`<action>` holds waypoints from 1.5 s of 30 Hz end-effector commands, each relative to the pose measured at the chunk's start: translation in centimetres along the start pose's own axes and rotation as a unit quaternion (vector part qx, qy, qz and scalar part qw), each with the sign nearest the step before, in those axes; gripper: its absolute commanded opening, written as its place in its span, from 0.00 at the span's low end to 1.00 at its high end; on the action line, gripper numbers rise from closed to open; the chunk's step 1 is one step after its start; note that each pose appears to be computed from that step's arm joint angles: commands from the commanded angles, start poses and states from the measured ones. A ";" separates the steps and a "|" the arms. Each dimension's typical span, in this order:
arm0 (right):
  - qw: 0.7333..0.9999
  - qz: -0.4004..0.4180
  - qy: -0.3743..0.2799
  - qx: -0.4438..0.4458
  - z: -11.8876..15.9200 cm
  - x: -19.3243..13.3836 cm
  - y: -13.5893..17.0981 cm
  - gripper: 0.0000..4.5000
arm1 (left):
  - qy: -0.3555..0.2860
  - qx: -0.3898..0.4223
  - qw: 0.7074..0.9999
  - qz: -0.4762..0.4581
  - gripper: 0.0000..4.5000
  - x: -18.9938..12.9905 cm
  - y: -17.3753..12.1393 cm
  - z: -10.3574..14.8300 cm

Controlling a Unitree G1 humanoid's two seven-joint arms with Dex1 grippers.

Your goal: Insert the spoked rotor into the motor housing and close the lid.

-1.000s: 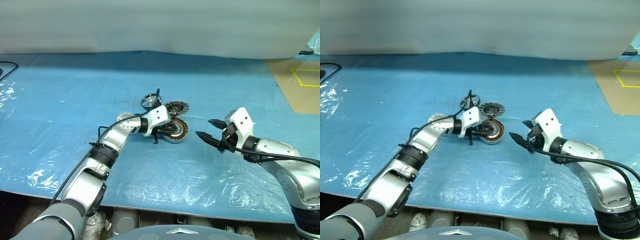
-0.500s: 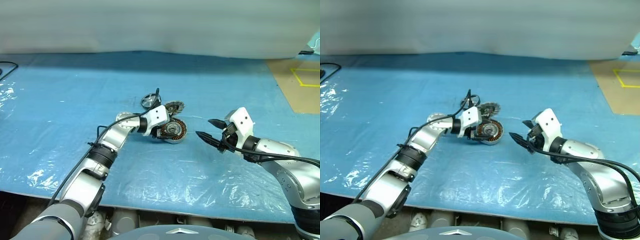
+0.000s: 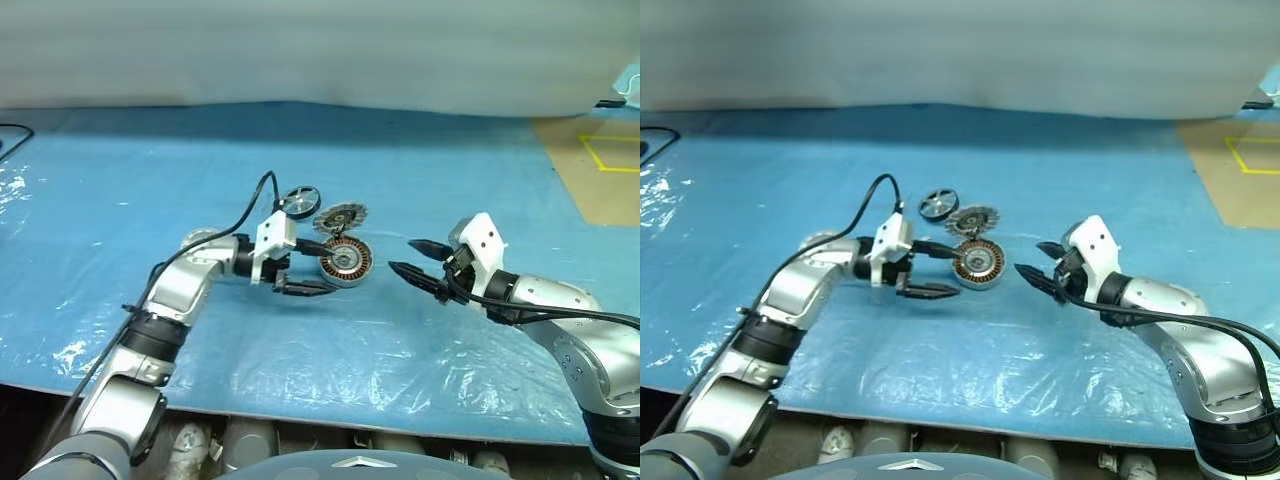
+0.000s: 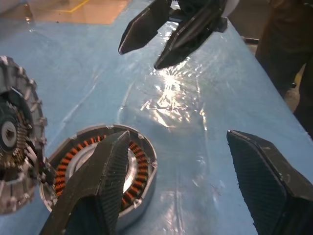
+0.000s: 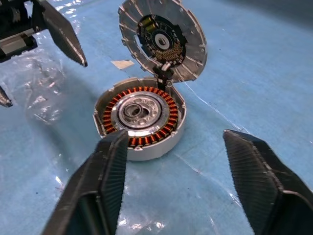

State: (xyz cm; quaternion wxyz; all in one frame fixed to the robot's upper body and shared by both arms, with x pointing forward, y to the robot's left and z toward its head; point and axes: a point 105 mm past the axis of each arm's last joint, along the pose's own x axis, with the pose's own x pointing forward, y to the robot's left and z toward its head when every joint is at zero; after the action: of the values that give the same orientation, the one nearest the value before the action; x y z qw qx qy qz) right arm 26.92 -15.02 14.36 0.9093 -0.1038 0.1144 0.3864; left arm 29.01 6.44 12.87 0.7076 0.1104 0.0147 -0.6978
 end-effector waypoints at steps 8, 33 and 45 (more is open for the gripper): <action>0.994 0.082 0.006 -0.072 1.9 2.0 0.7 0.01 | -0.060 -0.037 0.996 0.049 0.74 -4.1 -0.7 -0.2; 0.962 0.235 0.060 -0.126 -0.7 8.7 2.3 0.01 | -0.043 -0.015 0.996 0.081 0.74 -3.3 -1.2 -0.6; 0.964 0.216 0.078 -0.134 -2.1 8.4 1.2 0.01 | -0.036 -0.010 0.997 0.073 0.74 -3.2 -1.1 -0.7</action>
State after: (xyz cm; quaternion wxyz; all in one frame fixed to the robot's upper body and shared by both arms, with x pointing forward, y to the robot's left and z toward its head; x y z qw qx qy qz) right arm 31.32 -8.82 9.30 0.7657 -0.2254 0.1647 0.5795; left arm 28.00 9.82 11.87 0.7642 0.0627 0.0044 -0.6419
